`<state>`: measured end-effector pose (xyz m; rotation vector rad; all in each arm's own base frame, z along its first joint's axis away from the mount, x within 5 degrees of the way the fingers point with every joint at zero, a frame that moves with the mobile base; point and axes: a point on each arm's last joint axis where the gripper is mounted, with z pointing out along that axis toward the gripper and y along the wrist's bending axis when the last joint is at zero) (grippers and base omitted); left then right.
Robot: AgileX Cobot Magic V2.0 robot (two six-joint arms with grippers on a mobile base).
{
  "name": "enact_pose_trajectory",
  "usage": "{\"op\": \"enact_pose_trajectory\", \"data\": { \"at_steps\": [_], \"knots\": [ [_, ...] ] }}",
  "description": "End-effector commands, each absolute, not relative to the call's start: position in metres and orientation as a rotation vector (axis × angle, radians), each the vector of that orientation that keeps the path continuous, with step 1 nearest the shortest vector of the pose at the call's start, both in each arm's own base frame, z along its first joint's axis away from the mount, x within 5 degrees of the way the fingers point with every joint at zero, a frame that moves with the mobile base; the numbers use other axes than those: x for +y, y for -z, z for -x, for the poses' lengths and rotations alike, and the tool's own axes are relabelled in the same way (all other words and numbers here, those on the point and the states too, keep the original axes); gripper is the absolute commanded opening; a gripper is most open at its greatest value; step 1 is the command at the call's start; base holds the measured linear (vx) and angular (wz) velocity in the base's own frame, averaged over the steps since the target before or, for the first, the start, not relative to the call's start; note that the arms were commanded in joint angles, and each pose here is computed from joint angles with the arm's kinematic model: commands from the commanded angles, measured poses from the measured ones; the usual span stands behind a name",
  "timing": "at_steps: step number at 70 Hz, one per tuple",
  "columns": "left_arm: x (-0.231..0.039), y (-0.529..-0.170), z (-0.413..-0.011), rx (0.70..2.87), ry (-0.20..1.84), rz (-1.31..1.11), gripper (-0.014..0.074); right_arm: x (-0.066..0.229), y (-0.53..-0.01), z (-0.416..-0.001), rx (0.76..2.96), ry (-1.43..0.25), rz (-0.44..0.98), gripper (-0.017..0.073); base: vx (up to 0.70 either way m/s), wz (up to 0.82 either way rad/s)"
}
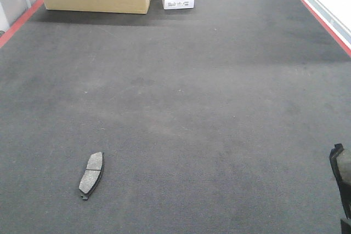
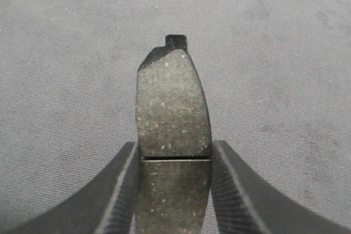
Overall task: Move and align brake pads A on conveyor
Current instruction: 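Raise the open left gripper away from the placed pad, then lower the right gripper and release its brake pad onto the belt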
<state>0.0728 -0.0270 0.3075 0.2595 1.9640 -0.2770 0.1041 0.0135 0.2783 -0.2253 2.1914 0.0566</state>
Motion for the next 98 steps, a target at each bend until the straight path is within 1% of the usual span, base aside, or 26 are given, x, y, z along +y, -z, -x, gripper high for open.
{"op": "enact_pose_trajectory", "data": {
  "at_steps": [1, 73, 88, 98],
  "knots": [
    [-0.026, -0.321, -0.071, 1.839, 0.286, -0.234, -0.0006, 0.013, -0.295, -0.109, 2.08, -0.044, 0.209, 0.024, 0.0, 0.0],
    [-0.026, -0.322, -0.069, 1.83, 0.289, -0.232, -0.0006, 0.013, -0.296, -0.109, 2.071, -0.044, 0.206, 0.024, 0.0, 0.0],
    [-0.026, -0.322, -0.069, 1.83, 0.289, -0.232, -0.0006, 0.016, -0.296, -0.112, 2.073, -0.114, 0.168, 0.0241, 0.0, 0.0],
    [-0.026, -0.322, -0.069, 1.83, 0.289, -0.232, -0.0006, 0.019, -0.288, -0.129, 2.123, -0.158, 0.133, 0.0244, 0.0, 0.0]
  ]
}}
